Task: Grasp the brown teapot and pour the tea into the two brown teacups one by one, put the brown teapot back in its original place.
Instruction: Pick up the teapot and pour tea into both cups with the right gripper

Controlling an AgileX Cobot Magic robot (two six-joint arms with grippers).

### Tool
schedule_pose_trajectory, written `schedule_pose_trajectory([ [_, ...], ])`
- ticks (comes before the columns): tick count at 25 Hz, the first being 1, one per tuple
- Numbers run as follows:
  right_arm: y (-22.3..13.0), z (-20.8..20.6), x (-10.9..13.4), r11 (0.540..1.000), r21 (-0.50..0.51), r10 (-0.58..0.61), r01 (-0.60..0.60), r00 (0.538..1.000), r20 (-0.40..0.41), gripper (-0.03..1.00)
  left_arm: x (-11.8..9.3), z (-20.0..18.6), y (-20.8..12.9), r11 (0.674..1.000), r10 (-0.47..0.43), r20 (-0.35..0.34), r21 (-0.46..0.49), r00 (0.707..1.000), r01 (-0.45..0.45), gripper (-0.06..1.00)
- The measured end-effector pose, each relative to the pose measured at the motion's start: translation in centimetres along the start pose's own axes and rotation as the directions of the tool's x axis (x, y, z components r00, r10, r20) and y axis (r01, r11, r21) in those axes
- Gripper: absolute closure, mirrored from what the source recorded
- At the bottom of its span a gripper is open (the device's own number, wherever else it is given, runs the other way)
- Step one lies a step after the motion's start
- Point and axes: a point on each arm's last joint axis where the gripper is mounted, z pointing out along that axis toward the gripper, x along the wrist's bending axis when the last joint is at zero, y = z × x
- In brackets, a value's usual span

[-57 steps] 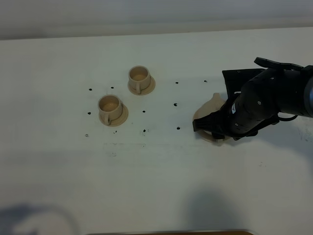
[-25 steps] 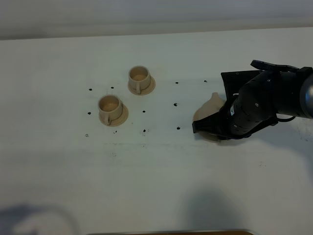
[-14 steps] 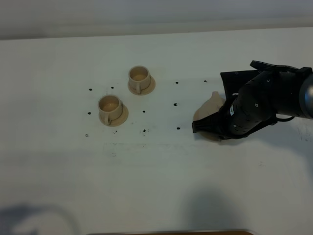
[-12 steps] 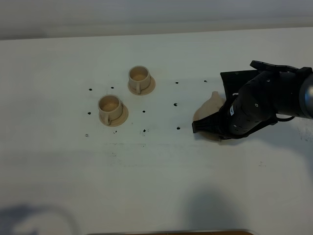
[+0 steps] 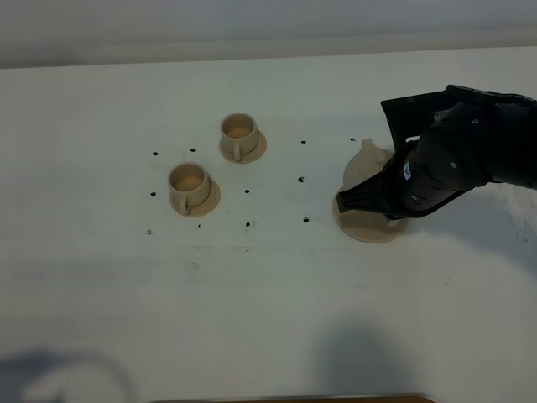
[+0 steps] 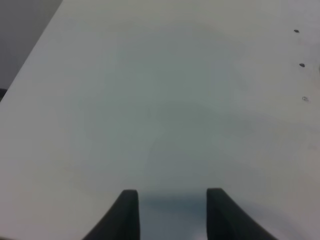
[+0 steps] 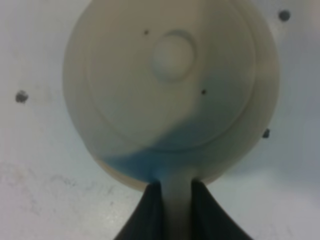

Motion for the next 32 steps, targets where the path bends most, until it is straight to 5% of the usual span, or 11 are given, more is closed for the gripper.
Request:
schedule_pose_trajectory([
  [16,3.1,-2.4,1.9,0.956,-0.136,-0.257,0.260,0.966,0.037,0.86,0.0,0.0,0.0,1.000,0.000,0.000,0.000,1.000,0.000,0.63],
  [32,6.3,0.0,5.8,0.895,-0.130,-0.425,0.426,0.905,0.038,0.86,0.0,0.0,0.0,1.000,0.000,0.000,0.000,1.000,0.000,0.63],
])
